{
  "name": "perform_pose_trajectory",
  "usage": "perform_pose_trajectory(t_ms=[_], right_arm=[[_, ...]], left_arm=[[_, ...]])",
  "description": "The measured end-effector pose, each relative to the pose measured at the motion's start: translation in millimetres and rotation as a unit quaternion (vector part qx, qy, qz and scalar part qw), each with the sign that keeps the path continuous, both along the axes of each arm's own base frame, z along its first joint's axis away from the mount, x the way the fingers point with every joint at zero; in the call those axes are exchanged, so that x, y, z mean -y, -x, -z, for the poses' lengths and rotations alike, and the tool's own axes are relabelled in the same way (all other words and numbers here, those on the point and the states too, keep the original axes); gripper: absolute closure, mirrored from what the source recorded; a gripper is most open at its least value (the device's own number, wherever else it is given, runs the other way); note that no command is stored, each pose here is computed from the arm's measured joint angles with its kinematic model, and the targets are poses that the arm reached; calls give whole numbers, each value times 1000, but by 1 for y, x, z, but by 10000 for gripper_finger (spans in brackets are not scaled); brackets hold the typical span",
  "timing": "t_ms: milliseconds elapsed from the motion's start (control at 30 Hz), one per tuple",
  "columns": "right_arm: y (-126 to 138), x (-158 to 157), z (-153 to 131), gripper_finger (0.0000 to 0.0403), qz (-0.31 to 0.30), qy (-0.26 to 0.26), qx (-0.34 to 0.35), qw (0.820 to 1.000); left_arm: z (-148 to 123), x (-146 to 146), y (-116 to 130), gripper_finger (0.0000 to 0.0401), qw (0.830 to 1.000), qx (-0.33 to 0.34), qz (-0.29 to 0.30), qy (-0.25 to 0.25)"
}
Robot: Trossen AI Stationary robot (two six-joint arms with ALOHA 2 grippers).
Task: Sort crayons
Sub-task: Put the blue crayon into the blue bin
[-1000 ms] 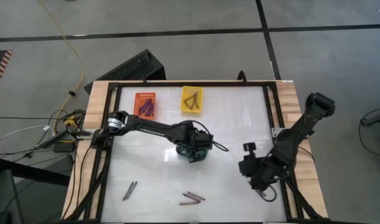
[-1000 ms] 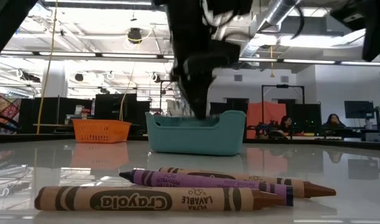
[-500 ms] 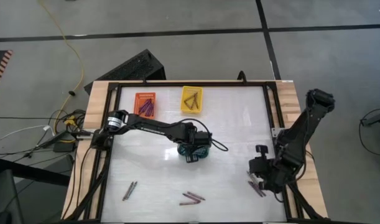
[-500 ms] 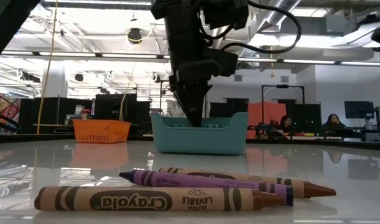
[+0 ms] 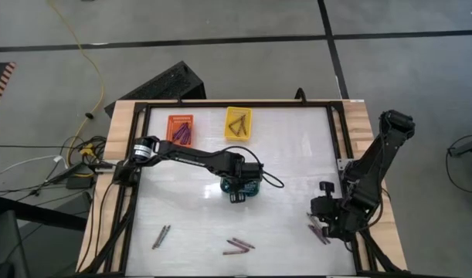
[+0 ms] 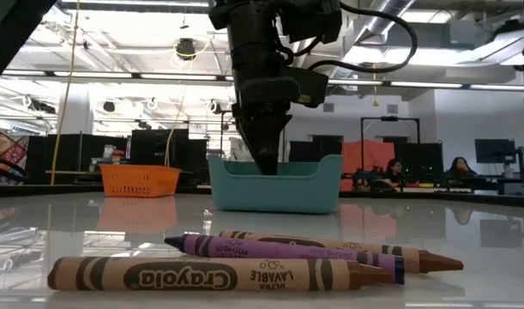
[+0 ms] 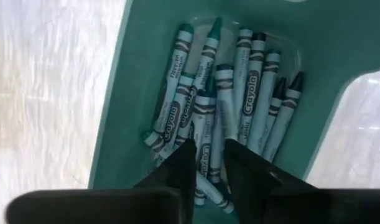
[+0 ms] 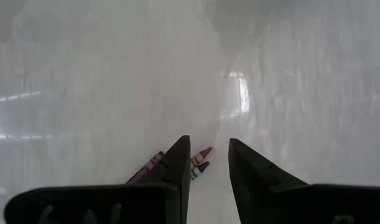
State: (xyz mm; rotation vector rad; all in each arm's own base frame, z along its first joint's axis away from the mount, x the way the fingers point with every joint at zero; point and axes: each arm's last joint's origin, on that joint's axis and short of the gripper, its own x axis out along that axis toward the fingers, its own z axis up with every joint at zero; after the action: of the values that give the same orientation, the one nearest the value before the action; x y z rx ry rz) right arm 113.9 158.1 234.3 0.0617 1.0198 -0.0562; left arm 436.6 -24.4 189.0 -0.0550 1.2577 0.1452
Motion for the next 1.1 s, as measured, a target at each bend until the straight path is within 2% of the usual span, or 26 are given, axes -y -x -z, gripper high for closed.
perform_pose_trajectory(t_ms=[300,533,800,1100], right_arm=[[3,-4,0,300,40,-46,-7,998],[13,-12,2,300,75,-85,-22,993],[12,-36,30,300,109,-82,-81,987],[-1,-52,48,300,130,-43,-114,984]], left_arm=[[-8,8,1,262,1000,-4,17,22],[-55,30,15,259,998,52,44,0],[-100,75,37,259,983,126,130,-11],[-102,119,52,259,974,133,181,-28]])
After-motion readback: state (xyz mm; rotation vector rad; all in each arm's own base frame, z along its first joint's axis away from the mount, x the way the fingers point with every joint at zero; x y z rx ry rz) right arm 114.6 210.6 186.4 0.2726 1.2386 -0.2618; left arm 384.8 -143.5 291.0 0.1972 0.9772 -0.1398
